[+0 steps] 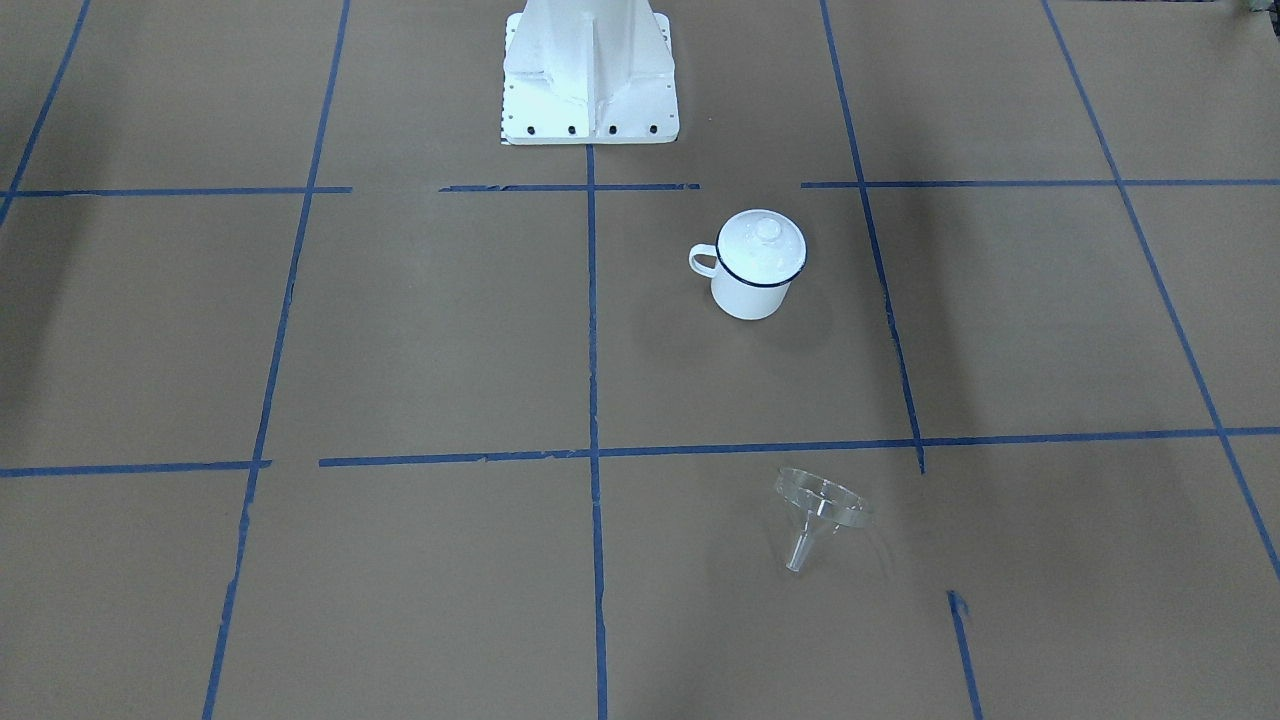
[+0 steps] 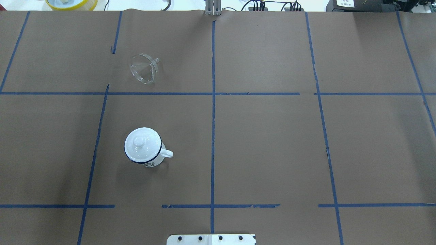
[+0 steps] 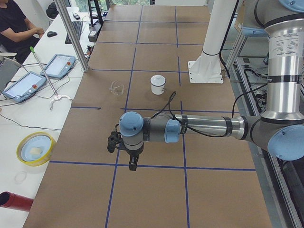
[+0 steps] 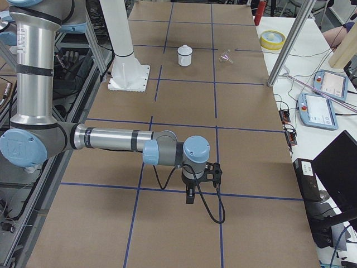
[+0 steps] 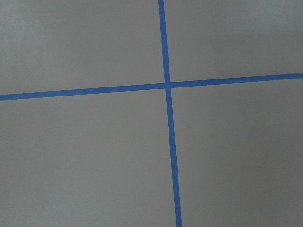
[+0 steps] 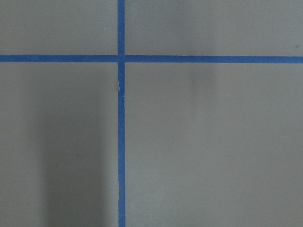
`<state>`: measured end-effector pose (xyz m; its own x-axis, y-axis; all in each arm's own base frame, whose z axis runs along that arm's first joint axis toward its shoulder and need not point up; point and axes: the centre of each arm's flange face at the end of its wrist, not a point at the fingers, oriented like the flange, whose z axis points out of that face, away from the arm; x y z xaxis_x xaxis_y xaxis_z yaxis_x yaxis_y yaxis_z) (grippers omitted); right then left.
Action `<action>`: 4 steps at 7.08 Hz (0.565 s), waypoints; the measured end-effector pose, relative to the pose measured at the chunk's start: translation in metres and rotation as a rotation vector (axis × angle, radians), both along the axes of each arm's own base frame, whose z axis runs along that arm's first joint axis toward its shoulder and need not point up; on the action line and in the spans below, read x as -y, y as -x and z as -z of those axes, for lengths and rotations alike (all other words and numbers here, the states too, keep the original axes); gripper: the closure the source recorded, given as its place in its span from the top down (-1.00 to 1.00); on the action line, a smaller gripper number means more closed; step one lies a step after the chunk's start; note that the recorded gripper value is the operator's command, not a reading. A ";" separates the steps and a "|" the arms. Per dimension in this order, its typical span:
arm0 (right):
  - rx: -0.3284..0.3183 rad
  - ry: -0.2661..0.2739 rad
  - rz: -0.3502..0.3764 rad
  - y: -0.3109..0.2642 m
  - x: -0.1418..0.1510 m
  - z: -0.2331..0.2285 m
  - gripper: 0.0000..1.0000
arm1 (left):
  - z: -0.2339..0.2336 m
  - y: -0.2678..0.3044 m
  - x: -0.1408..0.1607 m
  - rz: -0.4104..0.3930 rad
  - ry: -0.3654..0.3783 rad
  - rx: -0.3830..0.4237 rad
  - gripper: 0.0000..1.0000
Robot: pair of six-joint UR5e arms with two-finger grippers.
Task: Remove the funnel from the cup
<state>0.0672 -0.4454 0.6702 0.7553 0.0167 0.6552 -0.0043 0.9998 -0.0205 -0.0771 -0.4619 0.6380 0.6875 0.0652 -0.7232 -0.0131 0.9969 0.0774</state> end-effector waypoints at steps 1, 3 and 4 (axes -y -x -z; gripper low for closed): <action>0.000 0.000 0.000 0.000 0.000 0.000 1.00 | -0.001 0.000 0.001 -0.001 0.012 0.003 1.00; 0.000 0.000 0.000 0.000 0.000 0.000 1.00 | 0.001 0.001 0.002 -0.005 0.028 0.006 1.00; 0.000 0.000 0.000 0.000 0.000 0.000 1.00 | 0.003 0.001 0.001 -0.008 0.025 0.007 1.00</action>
<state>0.0671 -0.4454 0.6700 0.7553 0.0164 0.6552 -0.0043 0.9998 -0.0200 -0.0785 -0.4632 0.6351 0.6919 0.0532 -0.7201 -0.0218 0.9984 0.0528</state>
